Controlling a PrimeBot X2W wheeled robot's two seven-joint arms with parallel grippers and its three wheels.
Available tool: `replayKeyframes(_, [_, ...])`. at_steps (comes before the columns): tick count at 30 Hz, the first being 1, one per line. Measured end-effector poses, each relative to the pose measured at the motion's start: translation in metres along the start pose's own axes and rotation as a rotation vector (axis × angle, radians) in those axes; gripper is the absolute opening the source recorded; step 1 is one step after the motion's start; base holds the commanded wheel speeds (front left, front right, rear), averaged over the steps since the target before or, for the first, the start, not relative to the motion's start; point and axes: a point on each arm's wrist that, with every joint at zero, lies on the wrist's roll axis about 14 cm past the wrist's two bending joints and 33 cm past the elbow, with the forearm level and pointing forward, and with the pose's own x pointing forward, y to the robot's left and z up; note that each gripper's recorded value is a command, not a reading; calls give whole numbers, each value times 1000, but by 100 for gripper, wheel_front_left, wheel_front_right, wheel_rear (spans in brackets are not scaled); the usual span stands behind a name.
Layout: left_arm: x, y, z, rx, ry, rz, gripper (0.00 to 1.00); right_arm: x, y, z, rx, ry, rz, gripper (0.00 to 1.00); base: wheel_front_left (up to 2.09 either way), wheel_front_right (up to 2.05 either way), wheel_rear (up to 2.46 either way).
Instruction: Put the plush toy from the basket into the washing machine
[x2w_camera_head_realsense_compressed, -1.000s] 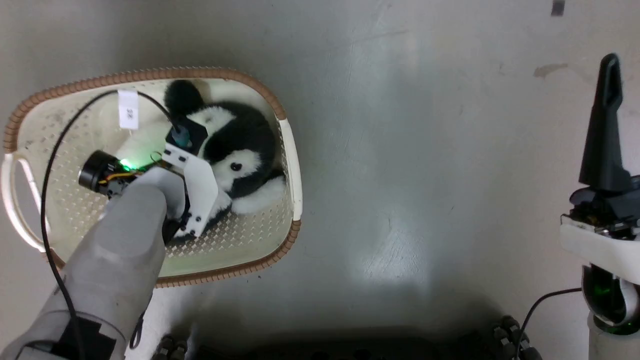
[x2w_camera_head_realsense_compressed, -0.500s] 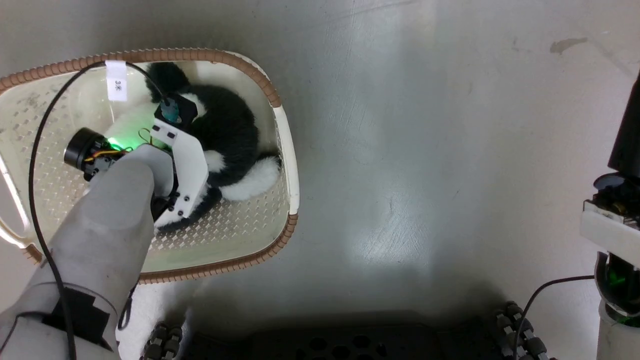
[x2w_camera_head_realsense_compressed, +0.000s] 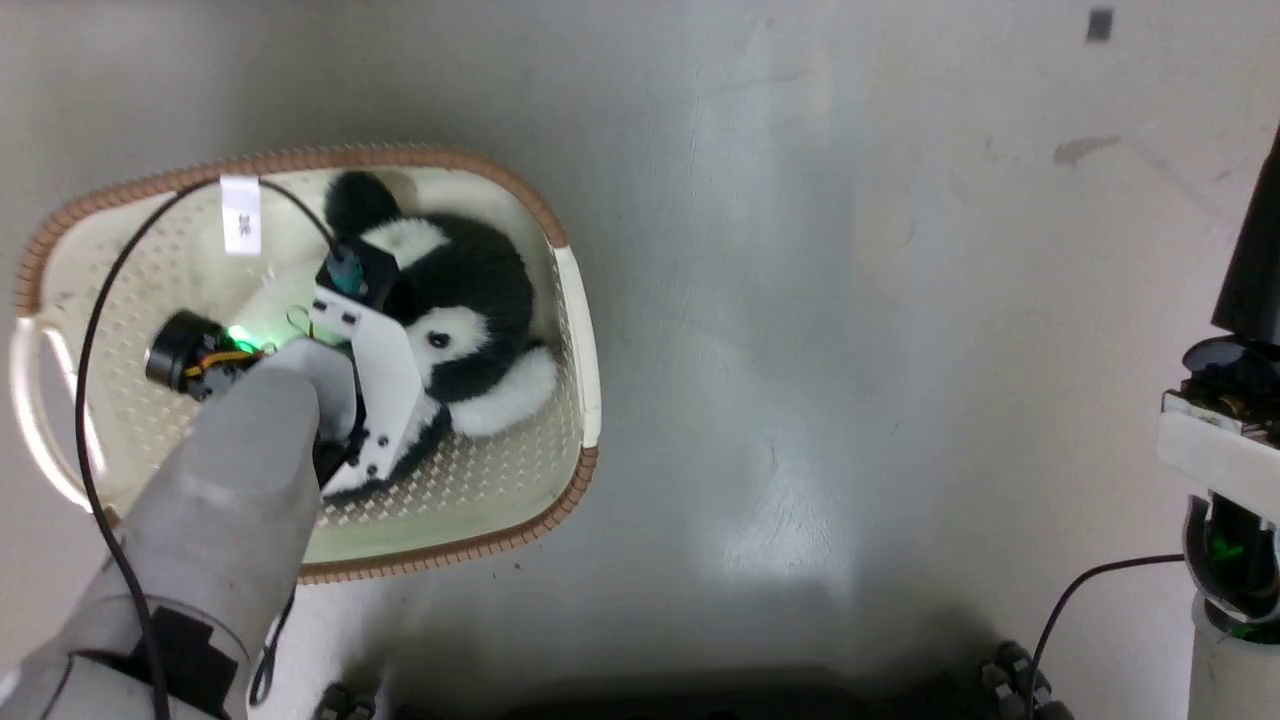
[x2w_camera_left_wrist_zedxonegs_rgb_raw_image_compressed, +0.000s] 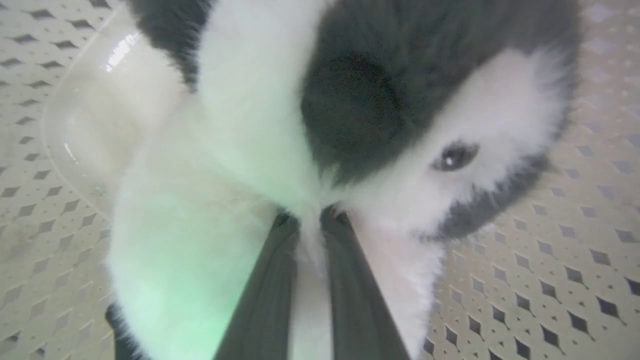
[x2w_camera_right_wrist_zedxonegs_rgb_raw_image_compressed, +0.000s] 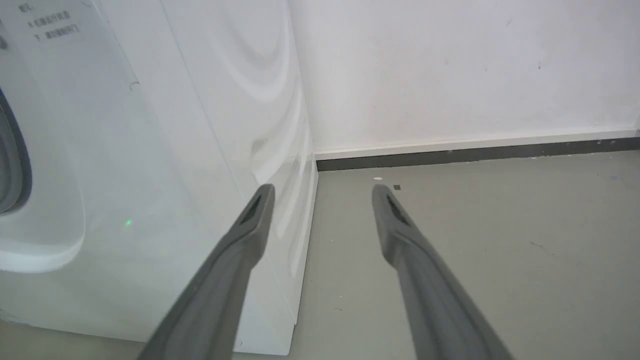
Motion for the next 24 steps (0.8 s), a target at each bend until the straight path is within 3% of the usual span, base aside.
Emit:
replayKeyframes(6, [-30,-2,9,-77,-109,18,0,-1,7,33,15,-53,10,100,0,0,0])
replayKeyframes(24, [-165,5,44,-97,-582,128,0,-50,34,123,48,-149,53,100,0,0,0])
